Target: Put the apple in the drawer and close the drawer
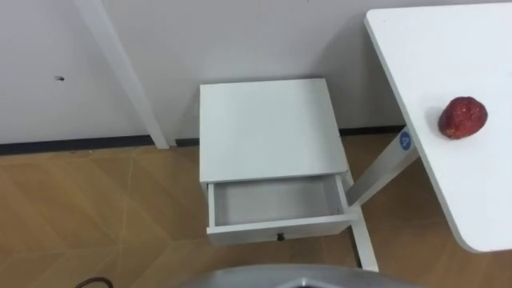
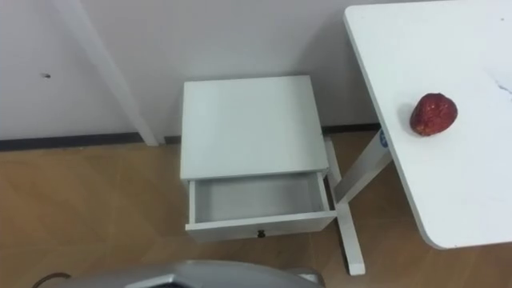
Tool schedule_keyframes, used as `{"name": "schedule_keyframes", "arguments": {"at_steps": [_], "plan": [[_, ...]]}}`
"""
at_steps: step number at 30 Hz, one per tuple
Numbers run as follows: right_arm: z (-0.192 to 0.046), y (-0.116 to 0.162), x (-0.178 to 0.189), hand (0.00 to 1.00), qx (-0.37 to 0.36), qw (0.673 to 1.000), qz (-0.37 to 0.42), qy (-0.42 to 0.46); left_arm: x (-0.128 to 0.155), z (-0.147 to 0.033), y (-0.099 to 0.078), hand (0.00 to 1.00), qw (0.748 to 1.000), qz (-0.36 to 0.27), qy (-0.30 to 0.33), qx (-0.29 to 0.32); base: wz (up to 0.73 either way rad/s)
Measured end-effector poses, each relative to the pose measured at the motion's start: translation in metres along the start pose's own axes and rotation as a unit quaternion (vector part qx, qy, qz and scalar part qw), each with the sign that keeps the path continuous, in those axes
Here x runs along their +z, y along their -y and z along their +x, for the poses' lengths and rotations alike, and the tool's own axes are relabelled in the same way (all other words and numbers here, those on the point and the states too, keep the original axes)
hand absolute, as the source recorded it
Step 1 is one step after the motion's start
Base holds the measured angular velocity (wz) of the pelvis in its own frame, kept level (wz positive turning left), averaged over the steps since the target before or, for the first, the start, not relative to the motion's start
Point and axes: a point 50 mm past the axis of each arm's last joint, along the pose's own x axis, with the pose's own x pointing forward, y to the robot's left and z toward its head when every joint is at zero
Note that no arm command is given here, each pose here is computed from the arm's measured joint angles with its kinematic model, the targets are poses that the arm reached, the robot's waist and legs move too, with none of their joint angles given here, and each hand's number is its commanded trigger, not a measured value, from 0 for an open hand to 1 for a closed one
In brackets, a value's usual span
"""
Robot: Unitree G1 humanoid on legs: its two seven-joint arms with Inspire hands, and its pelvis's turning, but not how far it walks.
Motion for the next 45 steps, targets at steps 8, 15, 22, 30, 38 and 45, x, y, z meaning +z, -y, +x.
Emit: {"name": "schedule_keyframes", "arguments": {"at_steps": [8,15,22,30,38,45], "plan": [[-0.001,0.010,-0.013,0.00,-0.031,0.959,0.281,0.011,-0.007,0.000,-0.005,0.00,0.998,-0.061,-0.009,0.015,-0.12],[-0.003,0.028,-0.012,0.00,-0.055,0.787,0.611,0.061,-0.019,0.000,-0.014,0.00,0.990,-0.133,-0.011,0.046,-0.10],[-0.005,0.036,-0.016,0.00,-0.068,0.643,0.760,0.063,-0.023,-0.001,-0.018,0.00,0.990,-0.132,-0.013,0.056,-0.02],[-0.014,0.064,-0.002,0.00,-0.099,0.547,0.824,0.111,-0.032,-0.002,-0.031,0.00,0.986,-0.148,-0.012,0.081,-0.08],[-0.033,0.100,0.023,0.00,-0.123,0.493,0.846,0.161,-0.033,-0.004,-0.044,0.00,0.983,-0.152,0.009,0.106,0.01],[-0.084,0.157,0.061,0.00,-0.161,0.454,0.831,0.279,-0.032,-0.005,-0.051,0.00,0.979,-0.161,0.028,0.119,-0.01]]}}
